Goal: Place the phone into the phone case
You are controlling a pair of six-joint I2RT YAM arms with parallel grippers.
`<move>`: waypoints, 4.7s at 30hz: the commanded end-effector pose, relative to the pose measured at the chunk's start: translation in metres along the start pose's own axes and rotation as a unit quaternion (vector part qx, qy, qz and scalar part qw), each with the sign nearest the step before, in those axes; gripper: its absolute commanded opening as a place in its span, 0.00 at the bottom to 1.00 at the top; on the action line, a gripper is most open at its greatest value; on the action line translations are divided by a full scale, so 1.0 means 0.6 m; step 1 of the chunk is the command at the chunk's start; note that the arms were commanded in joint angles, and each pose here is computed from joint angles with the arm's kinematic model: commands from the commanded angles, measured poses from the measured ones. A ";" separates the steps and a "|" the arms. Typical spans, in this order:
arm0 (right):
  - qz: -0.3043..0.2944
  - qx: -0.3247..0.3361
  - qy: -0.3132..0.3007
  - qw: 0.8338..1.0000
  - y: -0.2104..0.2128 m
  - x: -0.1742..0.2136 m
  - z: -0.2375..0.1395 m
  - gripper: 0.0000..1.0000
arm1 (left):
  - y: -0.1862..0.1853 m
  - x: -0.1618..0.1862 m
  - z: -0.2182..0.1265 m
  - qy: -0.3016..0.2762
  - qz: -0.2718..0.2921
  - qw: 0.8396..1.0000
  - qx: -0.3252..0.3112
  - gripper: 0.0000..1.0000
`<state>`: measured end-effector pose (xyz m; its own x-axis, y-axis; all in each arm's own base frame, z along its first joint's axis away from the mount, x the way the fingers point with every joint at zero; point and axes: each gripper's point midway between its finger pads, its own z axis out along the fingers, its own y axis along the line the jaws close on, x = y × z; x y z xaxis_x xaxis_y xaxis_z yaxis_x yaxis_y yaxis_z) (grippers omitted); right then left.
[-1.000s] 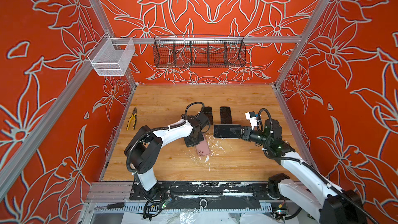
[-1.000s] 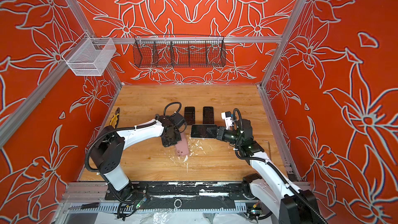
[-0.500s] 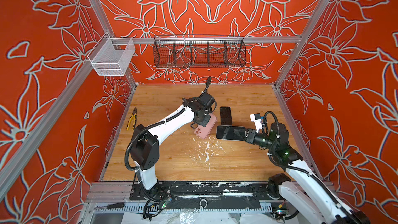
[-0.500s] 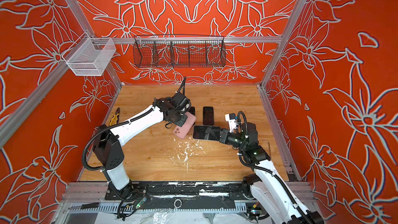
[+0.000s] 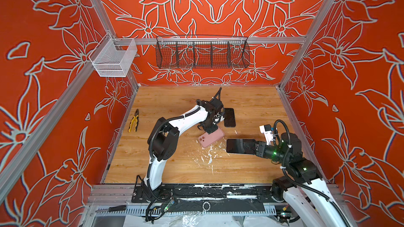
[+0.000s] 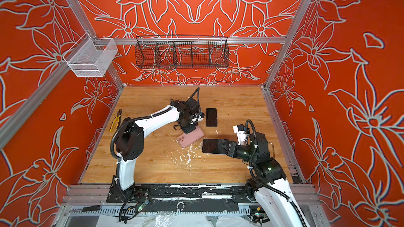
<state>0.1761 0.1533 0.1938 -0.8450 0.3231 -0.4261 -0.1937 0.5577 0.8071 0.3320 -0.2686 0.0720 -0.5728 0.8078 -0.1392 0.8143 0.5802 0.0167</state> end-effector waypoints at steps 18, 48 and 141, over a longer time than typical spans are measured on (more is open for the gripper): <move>-0.021 -0.006 -0.014 1.000 0.023 -0.033 0.002 0.00 | 0.081 0.004 -0.083 -0.073 -0.118 0.976 -0.166 0.66; -0.042 -0.024 -0.014 0.999 0.016 -0.068 0.048 0.00 | -0.072 0.163 0.038 0.028 -0.727 0.686 0.029 0.51; 0.052 0.045 0.095 0.993 -0.028 0.041 0.307 0.00 | -0.037 0.147 -0.029 -0.254 -0.581 0.715 0.294 0.97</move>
<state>0.2498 0.2885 0.0916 -0.9404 0.2179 -0.2611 -0.0759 0.6141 0.7856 0.2552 -0.2075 0.0758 -0.9184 -0.3919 -0.0539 -0.2001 0.5777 -0.7914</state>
